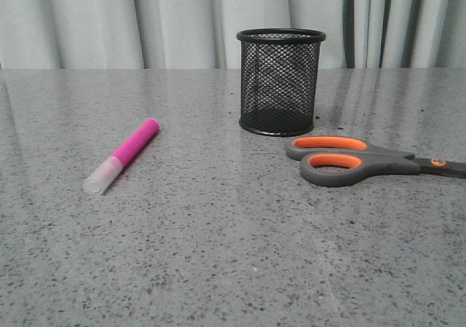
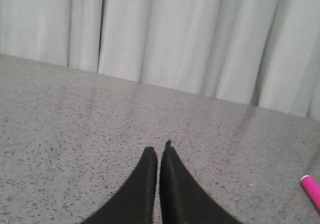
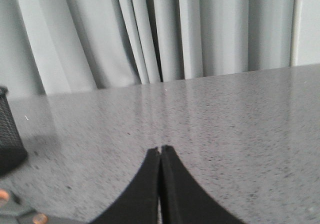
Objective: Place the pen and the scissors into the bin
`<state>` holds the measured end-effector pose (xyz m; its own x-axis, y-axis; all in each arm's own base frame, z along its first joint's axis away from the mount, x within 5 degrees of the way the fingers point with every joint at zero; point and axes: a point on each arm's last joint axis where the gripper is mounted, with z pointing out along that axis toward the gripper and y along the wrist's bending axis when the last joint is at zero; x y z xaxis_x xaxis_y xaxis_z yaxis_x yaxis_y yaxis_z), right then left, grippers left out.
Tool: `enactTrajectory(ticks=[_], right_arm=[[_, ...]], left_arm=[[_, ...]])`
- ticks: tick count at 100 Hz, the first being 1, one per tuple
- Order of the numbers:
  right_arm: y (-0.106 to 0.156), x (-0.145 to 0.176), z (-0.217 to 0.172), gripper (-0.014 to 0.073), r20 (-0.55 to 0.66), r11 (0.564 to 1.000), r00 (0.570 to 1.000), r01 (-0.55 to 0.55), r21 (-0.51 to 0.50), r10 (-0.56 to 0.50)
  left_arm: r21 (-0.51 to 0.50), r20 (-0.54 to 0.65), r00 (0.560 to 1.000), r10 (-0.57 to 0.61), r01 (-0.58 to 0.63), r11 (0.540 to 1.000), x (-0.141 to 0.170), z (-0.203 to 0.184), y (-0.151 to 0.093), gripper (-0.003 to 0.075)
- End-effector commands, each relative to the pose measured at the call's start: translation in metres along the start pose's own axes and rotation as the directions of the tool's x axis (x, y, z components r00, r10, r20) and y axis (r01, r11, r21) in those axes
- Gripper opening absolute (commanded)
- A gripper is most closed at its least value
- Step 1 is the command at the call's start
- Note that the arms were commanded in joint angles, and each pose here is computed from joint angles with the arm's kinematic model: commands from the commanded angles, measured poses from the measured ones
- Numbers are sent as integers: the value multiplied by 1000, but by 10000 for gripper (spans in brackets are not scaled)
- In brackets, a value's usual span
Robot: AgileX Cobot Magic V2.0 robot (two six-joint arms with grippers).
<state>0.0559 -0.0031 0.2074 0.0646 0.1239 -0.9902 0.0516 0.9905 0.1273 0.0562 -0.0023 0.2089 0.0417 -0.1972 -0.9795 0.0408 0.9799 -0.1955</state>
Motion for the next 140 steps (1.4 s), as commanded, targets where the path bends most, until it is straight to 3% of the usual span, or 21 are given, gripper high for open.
enactTrajectory(ticks=[1, 16, 28, 51, 65, 76, 92, 116, 126, 140], right_arm=[[-2, -5, -2, -70, 98, 994, 989, -113, 9, 111], [-3, -5, -2, -69, 97, 968, 964, -250, 3, 249], [-2, -5, -2, -66, 91, 960, 956, -280, 0, 279], [5, -21, 1, -65, -15, 963, 963, -270, -23, 270], [11, -37, 14, -65, -142, 966, 957, -257, -13, 253], [16, -53, 31, -65, -284, 982, 943, -187, -19, 174], [24, -77, 61, -66, -435, 991, 897, -114, -65, 74], [31, -97, 85, -65, -531, 989, 846, -108, -102, 38], [33, -102, 90, 10, -565, 987, 825, -104, -123, 16], [35, -108, 92, 281, -565, 985, 825, -106, -136, 11]], left_arm=[[-11, 67, 994, -85, 86, 996, 5, -1, 4, -19], [-7, 72, 971, -226, 227, 974, 5, -1, 4, -19], [-1, 80, 923, -377, 378, 926, 4, -2, 5, -19], [53, 9, 924, -382, 381, 923, -13, -3, -6, -20], [75, -105, 961, -256, 265, 961, -34, 0, -17, -20], [84, -197, 976, -90, 108, 991, -59, 7, -25, -19], [154, -325, 940, 104, -55, 987, -89, 25, -35, -19], [187, -425, 896, 130, -54, 981, -106, 50, -42, -14], [228, -440, 887, 141, -41, 973, -106, 58, -45, 58], [273, -463, 878, 122, 10, 962, -105, 70, -51, 345]])
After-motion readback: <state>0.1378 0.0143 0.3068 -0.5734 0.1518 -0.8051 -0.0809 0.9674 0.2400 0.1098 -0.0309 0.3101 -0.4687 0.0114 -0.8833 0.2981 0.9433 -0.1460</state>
